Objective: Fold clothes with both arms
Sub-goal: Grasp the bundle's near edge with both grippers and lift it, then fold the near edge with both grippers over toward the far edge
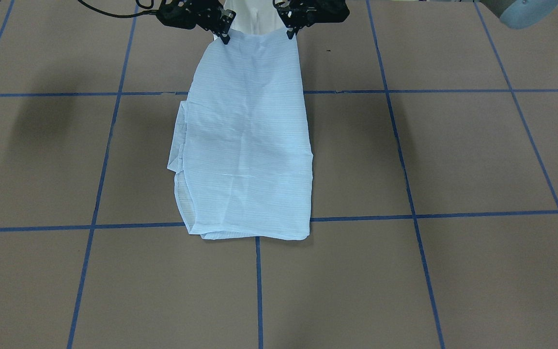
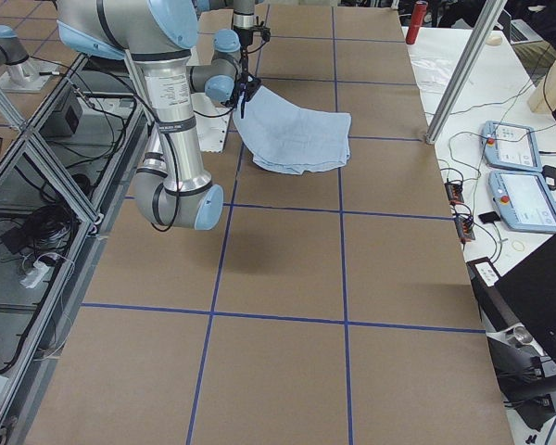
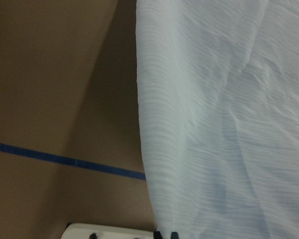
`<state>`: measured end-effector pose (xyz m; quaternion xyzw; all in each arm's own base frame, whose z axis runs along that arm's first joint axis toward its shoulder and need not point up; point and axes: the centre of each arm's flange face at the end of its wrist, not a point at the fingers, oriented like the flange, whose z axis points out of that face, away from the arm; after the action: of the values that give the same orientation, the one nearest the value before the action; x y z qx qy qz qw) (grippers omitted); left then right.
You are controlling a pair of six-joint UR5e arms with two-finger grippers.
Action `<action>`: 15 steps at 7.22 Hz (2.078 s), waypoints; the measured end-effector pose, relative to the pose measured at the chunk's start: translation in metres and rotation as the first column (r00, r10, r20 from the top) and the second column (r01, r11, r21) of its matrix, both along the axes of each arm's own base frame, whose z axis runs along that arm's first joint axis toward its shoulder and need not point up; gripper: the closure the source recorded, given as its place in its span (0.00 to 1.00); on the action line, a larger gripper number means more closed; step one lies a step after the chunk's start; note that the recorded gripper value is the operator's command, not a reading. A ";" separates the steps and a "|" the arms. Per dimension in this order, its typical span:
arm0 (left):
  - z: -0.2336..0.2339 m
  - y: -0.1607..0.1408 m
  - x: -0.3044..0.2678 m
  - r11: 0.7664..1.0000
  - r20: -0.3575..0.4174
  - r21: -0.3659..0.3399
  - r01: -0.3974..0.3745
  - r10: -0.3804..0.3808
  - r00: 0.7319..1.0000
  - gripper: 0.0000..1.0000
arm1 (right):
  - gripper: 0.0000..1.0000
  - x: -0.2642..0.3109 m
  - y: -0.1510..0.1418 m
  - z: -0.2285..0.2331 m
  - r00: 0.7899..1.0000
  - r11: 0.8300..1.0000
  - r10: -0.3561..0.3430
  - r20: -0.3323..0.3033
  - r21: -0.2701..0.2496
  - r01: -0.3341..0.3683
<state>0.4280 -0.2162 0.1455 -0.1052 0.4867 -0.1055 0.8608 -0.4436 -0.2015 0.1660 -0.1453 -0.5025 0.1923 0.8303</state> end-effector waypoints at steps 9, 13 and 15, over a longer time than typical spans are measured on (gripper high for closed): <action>0.020 -0.210 0.029 0.976 -0.020 0.087 0.202 -0.201 0.979 1.00 | 1.00 -0.032 -0.193 0.021 0.971 0.972 0.183 -0.154 0.179 -0.154; 0.048 -0.292 0.048 0.957 -0.050 0.108 0.269 -0.265 0.963 1.00 | 1.00 -0.049 -0.269 0.012 0.953 0.963 0.219 -0.211 0.206 -0.176; 0.056 -0.305 0.051 0.954 -0.058 0.111 0.280 -0.275 0.960 1.00 | 1.00 -0.065 -0.288 0.029 0.946 0.965 0.216 -0.243 0.202 -0.169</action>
<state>0.4794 -0.5208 0.2018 0.0131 0.5198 -0.1944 0.8318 -0.5085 -0.4891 0.1946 0.0061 -0.4152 0.2445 0.8763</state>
